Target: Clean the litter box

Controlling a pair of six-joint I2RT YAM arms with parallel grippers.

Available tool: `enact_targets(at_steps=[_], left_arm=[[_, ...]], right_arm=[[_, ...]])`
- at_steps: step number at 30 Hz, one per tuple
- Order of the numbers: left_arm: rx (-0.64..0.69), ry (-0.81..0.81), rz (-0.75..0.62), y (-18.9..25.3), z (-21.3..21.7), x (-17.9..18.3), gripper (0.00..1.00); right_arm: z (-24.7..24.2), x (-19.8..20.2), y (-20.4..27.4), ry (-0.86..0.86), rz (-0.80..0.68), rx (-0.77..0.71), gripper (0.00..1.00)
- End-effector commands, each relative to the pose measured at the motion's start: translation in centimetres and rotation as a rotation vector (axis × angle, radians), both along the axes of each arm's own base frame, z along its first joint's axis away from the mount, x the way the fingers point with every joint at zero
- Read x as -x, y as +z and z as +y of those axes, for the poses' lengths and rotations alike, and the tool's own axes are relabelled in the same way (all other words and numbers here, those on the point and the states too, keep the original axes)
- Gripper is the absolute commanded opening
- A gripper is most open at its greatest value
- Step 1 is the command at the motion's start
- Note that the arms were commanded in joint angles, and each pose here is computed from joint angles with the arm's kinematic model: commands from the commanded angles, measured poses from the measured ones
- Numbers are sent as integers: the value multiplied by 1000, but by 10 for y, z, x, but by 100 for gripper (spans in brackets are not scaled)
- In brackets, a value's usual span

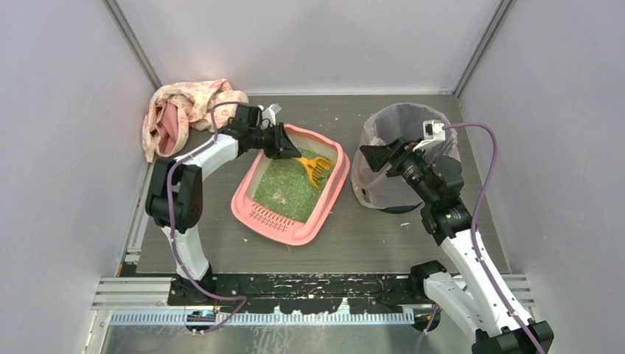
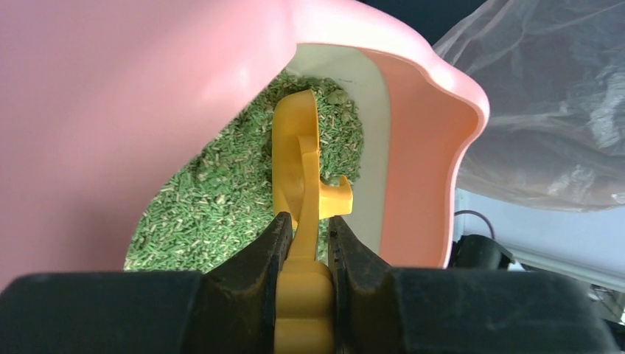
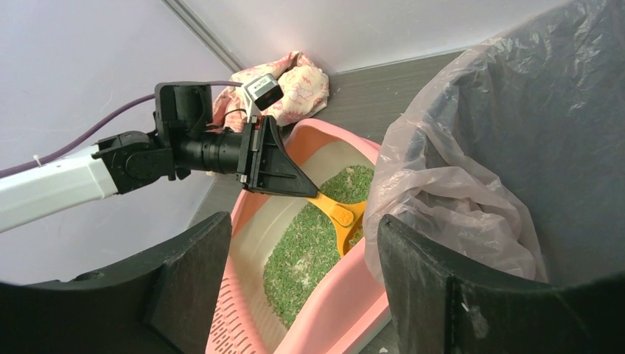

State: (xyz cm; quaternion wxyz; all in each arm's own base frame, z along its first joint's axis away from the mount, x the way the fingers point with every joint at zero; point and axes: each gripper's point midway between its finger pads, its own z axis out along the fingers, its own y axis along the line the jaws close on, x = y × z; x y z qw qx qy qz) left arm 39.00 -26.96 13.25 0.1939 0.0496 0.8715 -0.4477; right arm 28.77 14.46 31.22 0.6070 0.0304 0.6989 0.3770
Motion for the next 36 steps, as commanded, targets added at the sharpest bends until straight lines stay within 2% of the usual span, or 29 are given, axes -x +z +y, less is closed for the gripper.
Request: enact_targets(at_steps=[1, 9, 17, 27, 29, 33, 36], left_arm=[[77, -8, 42, 15, 3, 16, 0], [166, 125, -9, 44, 25, 2, 0], [145, 219, -62, 60, 44, -10, 0], [278, 302, -82, 77, 63, -20, 0], [251, 281, -75, 73, 62, -18, 0], [79, 231, -61, 46, 59, -13, 0], [44, 209, -45, 34, 52, -9, 0]], right_arm=[[-1, 1, 14, -9, -60, -6, 78], [-2, 4, 16, -6, -65, -9, 77], [-2, 6, 19, -7, -70, -8, 77], [-2, 5, 14, -7, -61, -6, 78], [-2, 5, 14, -7, -61, -6, 78], [-2, 6, 16, -5, -64, -8, 78], [-3, 7, 17, -10, -68, -7, 78]])
